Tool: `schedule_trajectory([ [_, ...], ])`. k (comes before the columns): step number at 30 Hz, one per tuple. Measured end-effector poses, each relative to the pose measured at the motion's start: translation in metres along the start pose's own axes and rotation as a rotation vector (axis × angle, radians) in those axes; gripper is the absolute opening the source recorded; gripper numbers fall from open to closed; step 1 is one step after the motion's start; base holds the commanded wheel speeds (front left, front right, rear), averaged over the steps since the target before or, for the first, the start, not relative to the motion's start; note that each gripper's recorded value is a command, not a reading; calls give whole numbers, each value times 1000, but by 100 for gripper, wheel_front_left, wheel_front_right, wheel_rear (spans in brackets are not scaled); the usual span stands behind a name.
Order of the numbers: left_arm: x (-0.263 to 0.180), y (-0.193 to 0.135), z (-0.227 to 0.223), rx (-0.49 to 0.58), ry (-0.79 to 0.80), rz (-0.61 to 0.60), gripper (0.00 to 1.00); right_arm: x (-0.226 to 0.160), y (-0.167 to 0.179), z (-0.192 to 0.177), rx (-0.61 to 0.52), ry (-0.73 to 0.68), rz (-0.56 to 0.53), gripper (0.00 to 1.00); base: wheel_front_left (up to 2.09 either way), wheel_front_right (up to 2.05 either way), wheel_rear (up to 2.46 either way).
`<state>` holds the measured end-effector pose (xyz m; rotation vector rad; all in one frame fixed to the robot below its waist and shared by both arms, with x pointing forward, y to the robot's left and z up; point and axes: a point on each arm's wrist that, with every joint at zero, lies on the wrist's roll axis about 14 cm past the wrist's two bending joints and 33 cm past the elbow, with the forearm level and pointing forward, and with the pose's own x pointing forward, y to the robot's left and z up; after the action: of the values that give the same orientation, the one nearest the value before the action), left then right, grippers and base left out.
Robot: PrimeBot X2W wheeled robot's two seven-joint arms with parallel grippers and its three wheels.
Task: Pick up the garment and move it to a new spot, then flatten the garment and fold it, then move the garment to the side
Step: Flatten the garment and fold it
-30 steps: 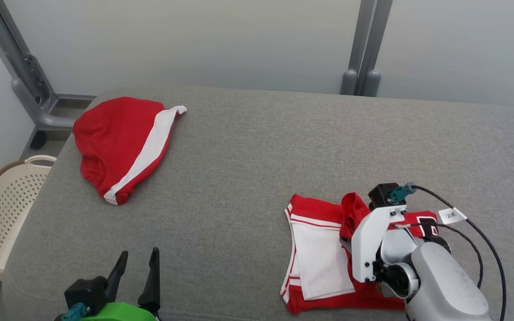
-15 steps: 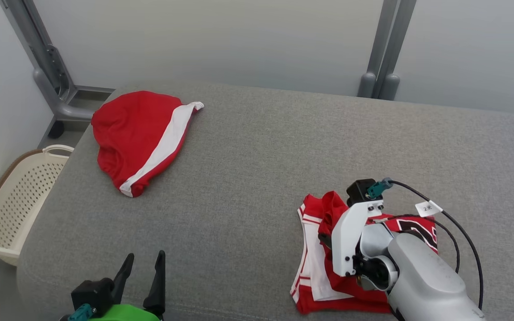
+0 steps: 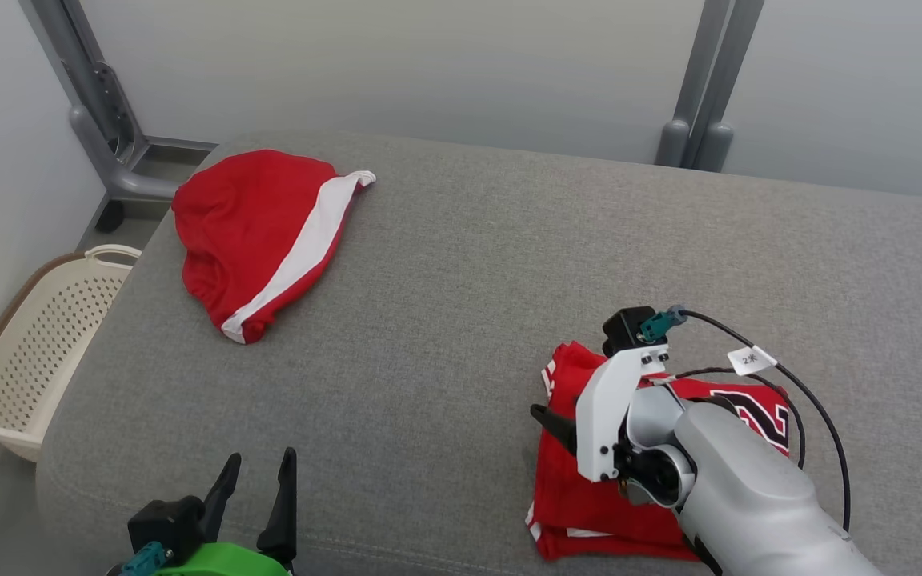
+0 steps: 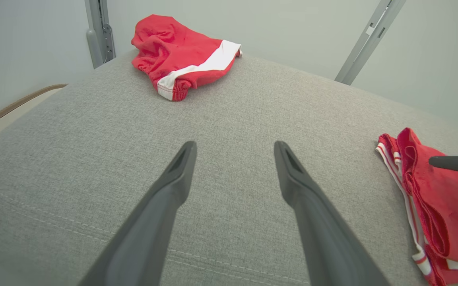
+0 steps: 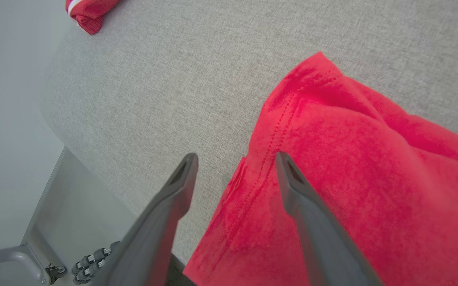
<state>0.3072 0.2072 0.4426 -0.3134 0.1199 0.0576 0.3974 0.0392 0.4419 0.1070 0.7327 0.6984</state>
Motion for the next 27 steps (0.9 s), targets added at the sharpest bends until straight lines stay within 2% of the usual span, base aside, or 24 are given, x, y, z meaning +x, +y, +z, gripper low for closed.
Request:
schedule_trajectory([
  [6,4,-4,2,2,-3,-14,100,-9,1,28,25,-107,10,100,0,0,0],
  [14,12,-16,7,8,-18,-49,100,-36,-53,56,-7,-245,-176,100,0,0,0],
  [22,17,-27,7,11,-16,-81,100,-74,-122,18,94,-191,-379,100,0,0,0],
  [27,20,-33,5,10,-8,-96,100,-106,-151,-1,167,-186,-484,100,0,0,0],
])
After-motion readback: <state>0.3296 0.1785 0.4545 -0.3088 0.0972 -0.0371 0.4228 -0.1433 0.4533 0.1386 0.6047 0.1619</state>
